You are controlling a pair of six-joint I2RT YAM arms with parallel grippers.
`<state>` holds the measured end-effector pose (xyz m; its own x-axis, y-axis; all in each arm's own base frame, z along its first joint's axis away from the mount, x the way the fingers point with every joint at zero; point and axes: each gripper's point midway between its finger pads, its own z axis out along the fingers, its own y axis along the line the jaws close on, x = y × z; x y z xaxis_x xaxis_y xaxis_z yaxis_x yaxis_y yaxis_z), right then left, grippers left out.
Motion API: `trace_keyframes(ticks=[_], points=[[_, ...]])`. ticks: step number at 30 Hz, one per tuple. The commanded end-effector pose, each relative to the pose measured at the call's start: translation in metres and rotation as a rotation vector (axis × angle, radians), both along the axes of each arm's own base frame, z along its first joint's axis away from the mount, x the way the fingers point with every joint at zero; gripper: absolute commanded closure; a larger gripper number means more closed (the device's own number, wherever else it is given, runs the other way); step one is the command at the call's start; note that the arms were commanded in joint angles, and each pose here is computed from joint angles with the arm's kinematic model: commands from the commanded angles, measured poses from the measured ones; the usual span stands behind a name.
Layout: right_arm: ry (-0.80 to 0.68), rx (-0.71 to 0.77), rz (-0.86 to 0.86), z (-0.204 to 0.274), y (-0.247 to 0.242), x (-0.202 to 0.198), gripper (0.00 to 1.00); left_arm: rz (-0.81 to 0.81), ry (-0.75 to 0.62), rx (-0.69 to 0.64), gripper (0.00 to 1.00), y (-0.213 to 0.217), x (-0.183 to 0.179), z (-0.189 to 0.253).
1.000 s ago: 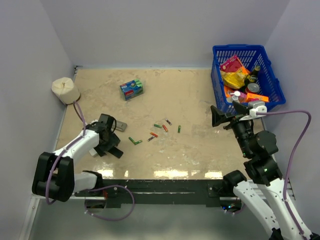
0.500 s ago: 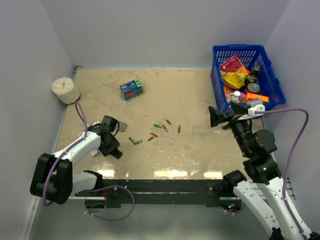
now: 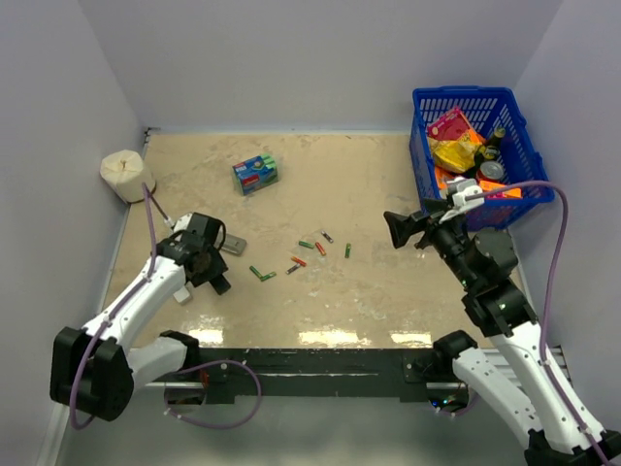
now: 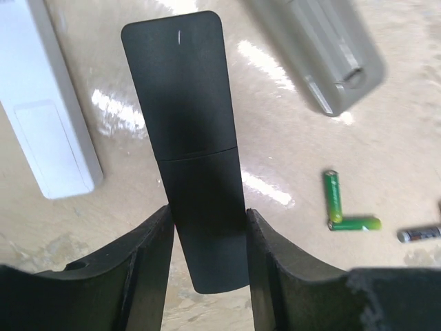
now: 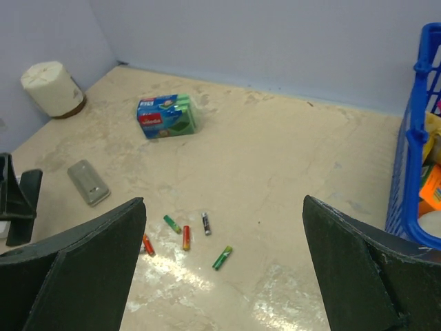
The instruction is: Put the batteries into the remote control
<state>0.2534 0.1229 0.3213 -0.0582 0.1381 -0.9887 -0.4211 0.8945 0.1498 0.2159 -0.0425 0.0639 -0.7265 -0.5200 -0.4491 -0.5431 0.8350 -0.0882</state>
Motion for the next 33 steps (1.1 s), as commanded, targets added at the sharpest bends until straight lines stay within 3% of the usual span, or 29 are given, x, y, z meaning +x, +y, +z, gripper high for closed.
trace_keyframes(ticks=[1, 5, 18, 21, 28, 33], points=[[0.023, 0.011, 0.124, 0.012, 0.024, -0.003, 0.02, -0.209, -0.13, 0.059, 0.92, -0.001, 0.02, 0.042], [0.1, -0.016, 0.248, 0.001, 0.047, -0.002, 0.02, -0.402, -0.274, -0.058, 0.99, -0.034, 0.034, 0.077], [0.359, -0.136, 0.545, -0.032, 0.095, 0.004, 0.02, -1.066, -0.549, -0.194, 1.0, -0.122, 0.035, 0.15], [0.355, -0.161, 0.623, -0.031, 0.1, -0.003, 0.02, -1.236, -0.599, -0.162, 1.0, -0.145, 0.027, 0.158], [0.103, -0.251, 0.872, -0.023, 0.117, -0.028, 0.02, -1.591, -0.718, -0.12, 1.0, -0.192, 0.002, 0.168], [0.021, -0.275, 1.063, -0.022, 0.129, -0.049, 0.02, -1.796, -0.775, -0.127, 1.0, -0.209, -0.012, 0.176]])
